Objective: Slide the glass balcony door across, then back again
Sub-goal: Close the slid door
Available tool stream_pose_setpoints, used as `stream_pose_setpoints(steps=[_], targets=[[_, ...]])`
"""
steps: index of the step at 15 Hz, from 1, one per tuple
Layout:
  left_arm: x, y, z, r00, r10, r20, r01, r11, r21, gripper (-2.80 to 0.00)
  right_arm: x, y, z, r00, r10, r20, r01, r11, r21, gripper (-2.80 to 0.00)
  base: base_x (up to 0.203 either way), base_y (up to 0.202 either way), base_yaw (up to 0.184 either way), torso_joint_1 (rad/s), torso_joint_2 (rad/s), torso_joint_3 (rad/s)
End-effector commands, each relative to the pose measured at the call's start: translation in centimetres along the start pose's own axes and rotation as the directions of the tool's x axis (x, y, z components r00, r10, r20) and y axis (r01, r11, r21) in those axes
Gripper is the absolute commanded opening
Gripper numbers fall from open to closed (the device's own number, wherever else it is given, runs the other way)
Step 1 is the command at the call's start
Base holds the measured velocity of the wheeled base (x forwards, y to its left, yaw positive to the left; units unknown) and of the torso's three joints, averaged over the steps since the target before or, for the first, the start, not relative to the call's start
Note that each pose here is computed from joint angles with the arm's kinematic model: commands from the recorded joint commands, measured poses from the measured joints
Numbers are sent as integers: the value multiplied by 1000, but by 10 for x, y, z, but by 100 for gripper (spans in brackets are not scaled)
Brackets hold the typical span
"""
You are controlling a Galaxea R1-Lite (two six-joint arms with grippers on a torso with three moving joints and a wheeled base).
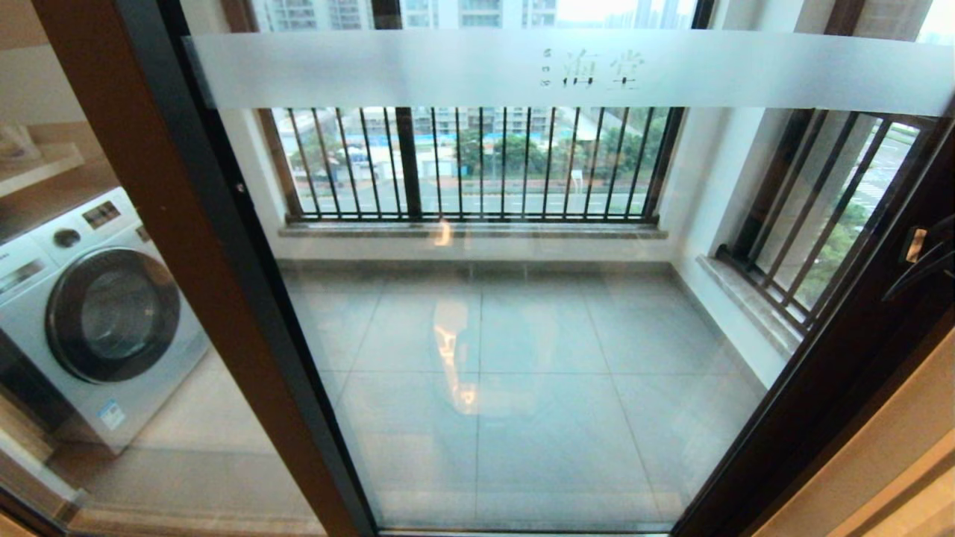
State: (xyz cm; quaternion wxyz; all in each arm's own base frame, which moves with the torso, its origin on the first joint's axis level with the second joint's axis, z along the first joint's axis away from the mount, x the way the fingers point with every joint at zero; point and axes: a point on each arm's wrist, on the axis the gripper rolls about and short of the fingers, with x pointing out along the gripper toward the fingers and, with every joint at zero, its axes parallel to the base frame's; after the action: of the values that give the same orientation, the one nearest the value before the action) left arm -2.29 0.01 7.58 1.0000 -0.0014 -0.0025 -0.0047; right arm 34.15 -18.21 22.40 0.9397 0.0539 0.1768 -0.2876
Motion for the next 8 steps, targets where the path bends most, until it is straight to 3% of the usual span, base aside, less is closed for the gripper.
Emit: stream_pose_setpoints(steps=[1,8], targets=[[0,0,0,1000,0,-3,0,1000,0,-280,-5,-1,1,1000,-4,6,4,1000,2,-280,0,0,0,0,0,0],[0,0,0,1000,0,-2,0,1000,0,-280,-47,-9,11,999,-6,51,6,1000,7,-280,0,0,0,0,0,0]])
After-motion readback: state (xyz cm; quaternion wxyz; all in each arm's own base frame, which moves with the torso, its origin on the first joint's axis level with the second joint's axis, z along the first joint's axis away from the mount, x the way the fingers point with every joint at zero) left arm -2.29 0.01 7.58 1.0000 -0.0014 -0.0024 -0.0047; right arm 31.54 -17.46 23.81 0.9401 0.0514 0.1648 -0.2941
